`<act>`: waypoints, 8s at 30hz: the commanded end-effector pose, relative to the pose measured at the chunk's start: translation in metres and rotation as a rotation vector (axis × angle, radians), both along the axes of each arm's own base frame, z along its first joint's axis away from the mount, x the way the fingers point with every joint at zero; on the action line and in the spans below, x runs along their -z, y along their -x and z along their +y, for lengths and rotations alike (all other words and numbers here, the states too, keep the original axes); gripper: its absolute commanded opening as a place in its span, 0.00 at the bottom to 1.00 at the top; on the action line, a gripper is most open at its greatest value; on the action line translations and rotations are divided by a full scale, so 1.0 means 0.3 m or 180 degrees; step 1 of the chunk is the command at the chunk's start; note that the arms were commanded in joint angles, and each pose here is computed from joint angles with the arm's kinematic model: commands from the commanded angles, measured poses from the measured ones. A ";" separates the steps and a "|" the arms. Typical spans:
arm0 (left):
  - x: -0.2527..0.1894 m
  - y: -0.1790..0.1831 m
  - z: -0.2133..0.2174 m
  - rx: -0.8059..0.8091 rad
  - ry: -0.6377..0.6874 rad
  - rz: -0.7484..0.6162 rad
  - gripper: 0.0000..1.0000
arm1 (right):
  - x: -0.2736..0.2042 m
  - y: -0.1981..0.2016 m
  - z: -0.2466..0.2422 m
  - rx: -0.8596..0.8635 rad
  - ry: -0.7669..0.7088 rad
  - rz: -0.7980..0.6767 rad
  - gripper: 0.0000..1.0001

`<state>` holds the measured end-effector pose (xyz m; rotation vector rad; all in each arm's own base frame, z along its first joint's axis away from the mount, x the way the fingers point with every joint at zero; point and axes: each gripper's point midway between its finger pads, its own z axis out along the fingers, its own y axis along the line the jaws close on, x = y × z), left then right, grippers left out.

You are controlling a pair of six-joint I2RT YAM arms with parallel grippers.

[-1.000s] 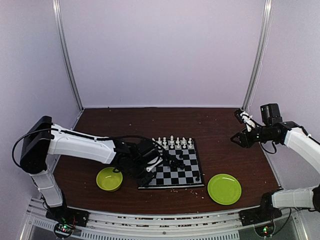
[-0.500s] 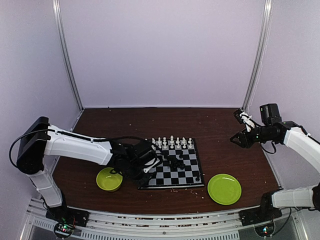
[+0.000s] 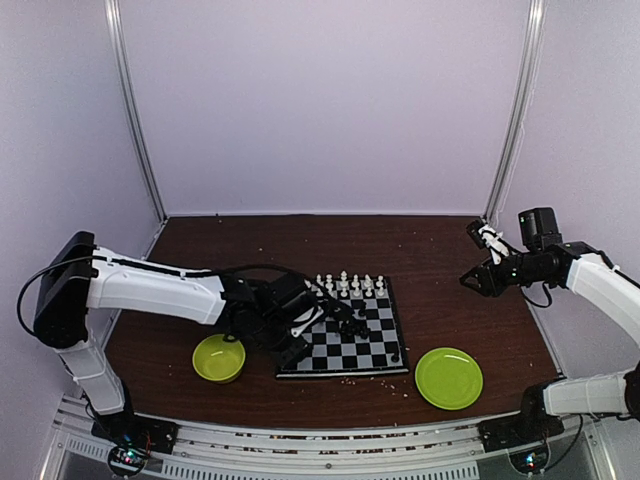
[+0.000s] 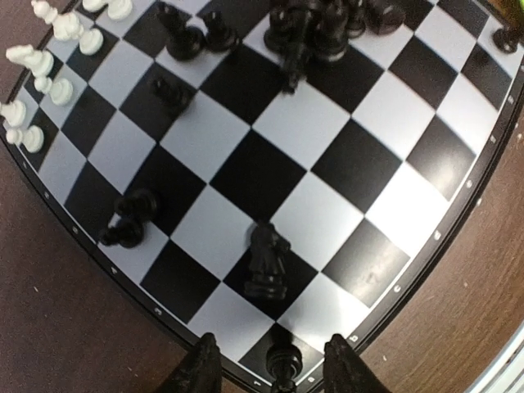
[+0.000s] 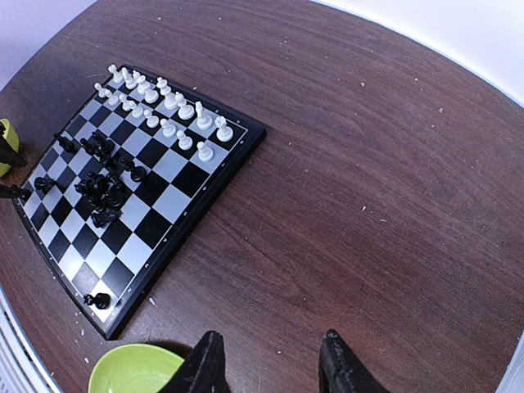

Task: Set up the chess pieces on the board
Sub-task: Place the rook at h8, then pick up the knight from the chessboard, then pass from the left arm to the right, then place the knight at b8, then pick up the bishop from the chessboard.

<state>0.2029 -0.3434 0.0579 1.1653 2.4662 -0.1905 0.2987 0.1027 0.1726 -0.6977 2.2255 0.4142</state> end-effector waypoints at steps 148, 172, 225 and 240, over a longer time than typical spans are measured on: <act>-0.618 -0.177 0.088 -0.0929 0.1595 -0.1615 0.61 | 0.225 0.377 0.636 -0.2542 0.1244 0.0327 0.00; -0.541 -0.177 0.047 -0.0903 0.1566 -0.1457 0.60 | 0.380 0.336 0.639 -0.2410 0.1589 0.0546 0.00; -0.119 -0.154 -0.393 0.0504 0.0281 -0.0243 0.34 | -0.126 0.063 0.152 -0.0498 0.0005 -0.0237 0.37; -0.054 -0.195 -0.405 0.0434 0.0190 -0.0190 0.23 | -0.096 0.055 0.157 -0.0556 0.0056 -0.0135 0.37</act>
